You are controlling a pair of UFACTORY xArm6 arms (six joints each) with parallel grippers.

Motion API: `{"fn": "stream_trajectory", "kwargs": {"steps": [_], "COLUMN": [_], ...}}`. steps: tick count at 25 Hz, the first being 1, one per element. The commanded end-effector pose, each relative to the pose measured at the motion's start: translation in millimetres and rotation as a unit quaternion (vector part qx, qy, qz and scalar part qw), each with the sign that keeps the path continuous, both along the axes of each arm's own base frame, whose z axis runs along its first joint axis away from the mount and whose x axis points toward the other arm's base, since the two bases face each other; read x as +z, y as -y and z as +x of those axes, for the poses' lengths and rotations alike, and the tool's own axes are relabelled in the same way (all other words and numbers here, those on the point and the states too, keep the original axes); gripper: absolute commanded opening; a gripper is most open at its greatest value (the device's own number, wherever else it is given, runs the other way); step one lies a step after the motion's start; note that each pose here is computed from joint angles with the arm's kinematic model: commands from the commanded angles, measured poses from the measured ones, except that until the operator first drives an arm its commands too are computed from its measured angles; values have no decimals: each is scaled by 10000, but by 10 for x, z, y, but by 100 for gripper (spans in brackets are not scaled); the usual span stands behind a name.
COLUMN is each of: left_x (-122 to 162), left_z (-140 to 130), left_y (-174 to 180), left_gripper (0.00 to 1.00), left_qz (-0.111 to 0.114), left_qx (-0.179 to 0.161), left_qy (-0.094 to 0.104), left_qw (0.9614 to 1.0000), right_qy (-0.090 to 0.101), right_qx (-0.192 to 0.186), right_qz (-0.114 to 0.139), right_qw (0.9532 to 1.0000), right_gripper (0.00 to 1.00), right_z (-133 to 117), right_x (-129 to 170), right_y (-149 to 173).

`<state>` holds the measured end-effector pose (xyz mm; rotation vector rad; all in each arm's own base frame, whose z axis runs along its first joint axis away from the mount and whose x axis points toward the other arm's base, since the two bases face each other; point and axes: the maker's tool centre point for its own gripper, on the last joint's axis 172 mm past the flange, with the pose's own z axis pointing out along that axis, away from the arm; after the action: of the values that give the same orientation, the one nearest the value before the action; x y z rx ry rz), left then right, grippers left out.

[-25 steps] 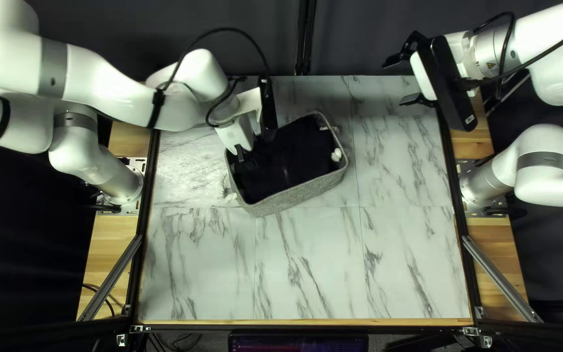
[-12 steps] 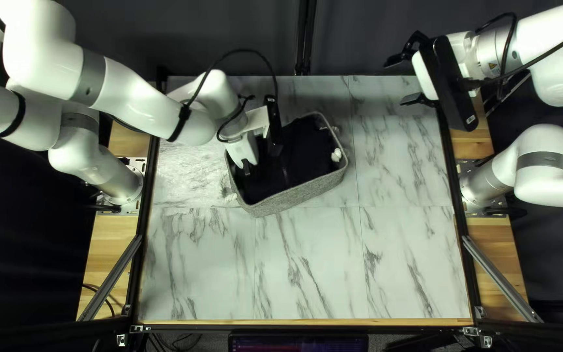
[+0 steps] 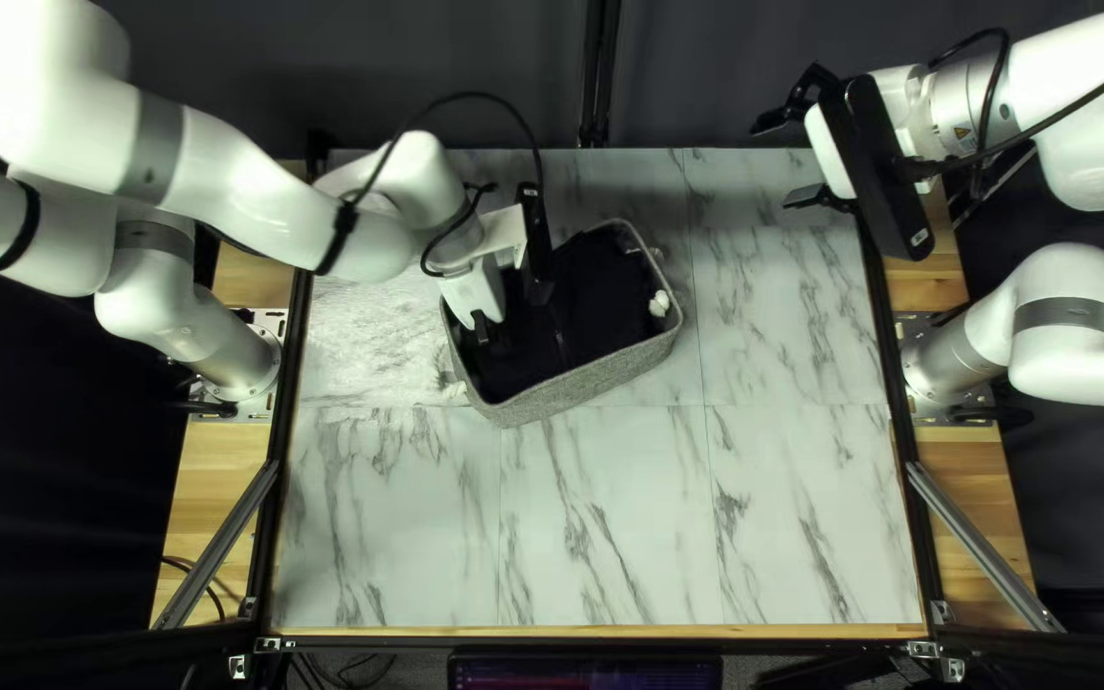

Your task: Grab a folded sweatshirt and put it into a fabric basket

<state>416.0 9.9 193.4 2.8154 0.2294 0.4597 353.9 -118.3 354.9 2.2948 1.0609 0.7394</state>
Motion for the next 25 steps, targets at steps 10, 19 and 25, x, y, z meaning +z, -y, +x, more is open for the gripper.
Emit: {"fn": "stream_trajectory", "kwargs": {"steps": [10,19,25], "left_x": [858,1193,1379], "left_z": [-776,-1421,-1757], "left_y": [-614,-655,-728], "left_gripper": [100,100,100], "left_qz": [176,821,941], "left_qx": [178,185,126], "left_qy": [110,-25,-90], "left_qw": [9996,9964,9954], "right_qy": [-198,-498,-376], "right_qx": [-298,-1036,-1524], "right_qz": [657,1278,1227], "right_qw": [9972,9851,9800], "right_gripper": [100,100,100], "right_z": [17,-145,-409], "right_x": [532,801,1018], "right_y": [321,413,482]}}
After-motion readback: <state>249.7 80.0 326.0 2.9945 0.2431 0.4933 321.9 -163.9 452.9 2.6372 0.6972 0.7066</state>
